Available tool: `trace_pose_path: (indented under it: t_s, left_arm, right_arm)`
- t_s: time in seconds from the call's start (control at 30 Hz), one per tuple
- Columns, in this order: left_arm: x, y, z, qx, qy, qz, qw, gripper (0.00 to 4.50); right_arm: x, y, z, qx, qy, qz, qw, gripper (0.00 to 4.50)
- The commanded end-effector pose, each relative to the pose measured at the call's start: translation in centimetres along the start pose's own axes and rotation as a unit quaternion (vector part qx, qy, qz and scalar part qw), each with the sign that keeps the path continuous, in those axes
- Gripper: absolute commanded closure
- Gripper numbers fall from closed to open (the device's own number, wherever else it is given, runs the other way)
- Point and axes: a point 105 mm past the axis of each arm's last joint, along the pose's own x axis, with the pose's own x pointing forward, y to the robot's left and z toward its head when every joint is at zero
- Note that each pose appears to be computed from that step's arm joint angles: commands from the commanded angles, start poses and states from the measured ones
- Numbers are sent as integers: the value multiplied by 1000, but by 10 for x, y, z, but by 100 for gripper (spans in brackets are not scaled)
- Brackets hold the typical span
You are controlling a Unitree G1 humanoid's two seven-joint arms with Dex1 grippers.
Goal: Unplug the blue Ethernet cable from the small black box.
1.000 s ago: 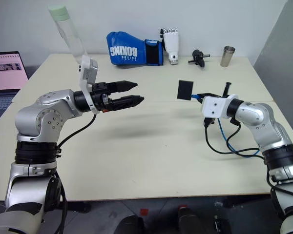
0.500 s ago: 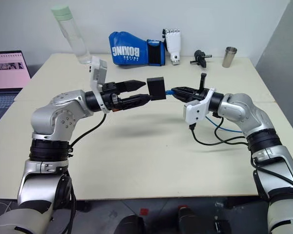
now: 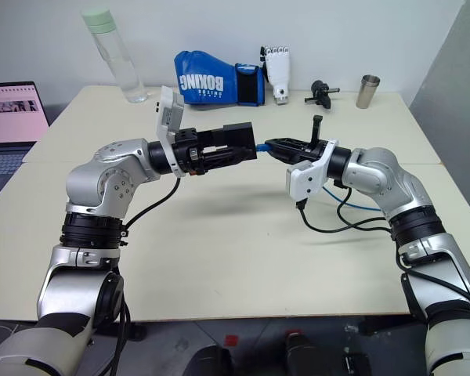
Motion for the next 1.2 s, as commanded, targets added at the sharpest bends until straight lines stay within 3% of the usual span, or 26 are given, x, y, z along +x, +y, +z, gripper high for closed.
trace_pose_path:
  t_s: [0.03, 0.23, 0.47, 0.53, 0.73, 0.83, 0.97, 1.03, 1.1, 1.2]
  left_arm:
    - [1, -5, 17, 24, -16, -14, 999, 224]
    - [6, -2, 20, 22, -21, -9, 999, 359]
    - [6, 0, 16, 19, -11, -3, 1000, 370]
    - [5, 1, 15, 20, -5, -1, 1000, 370]
    - [2, 1, 12, 17, 10, -21, 1000, 370]
    - [-3, -1, 10, 15, 23, -37, 999, 370]
    - [-8, -2, 13, 7, 20, -55, 998, 370]
    - [-8, -3, 17, 4, 12, -66, 998, 370]
    - [-7, -5, 22, 3, 4, -78, 997, 370]
    - [-6, -7, 28, 7, -7, -93, 996, 370]
  right_arm:
    - [-5, -23, 2, -23, 0, -31, 999, 441]
    - [-5, -23, -1, -22, 5, -32, 999, 441]
    - [-3, -23, -4, 11, 16, -27, 999, 441]
    - [-2, -21, -2, 47, 12, -12, 999, 371]
    - [-16, -21, 13, 178, -20, 55, 982, 237]
    - [-31, -38, 7, 337, 2, 71, 939, 175]
    - [-50, -79, -4, 566, 6, 49, 823, 98]
    - [-57, -87, -6, 620, -2, 54, 782, 51]
    - [-59, -84, -9, 646, -4, 60, 761, 3]
    - [-55, -74, -2, 695, -30, 78, 715, 3]
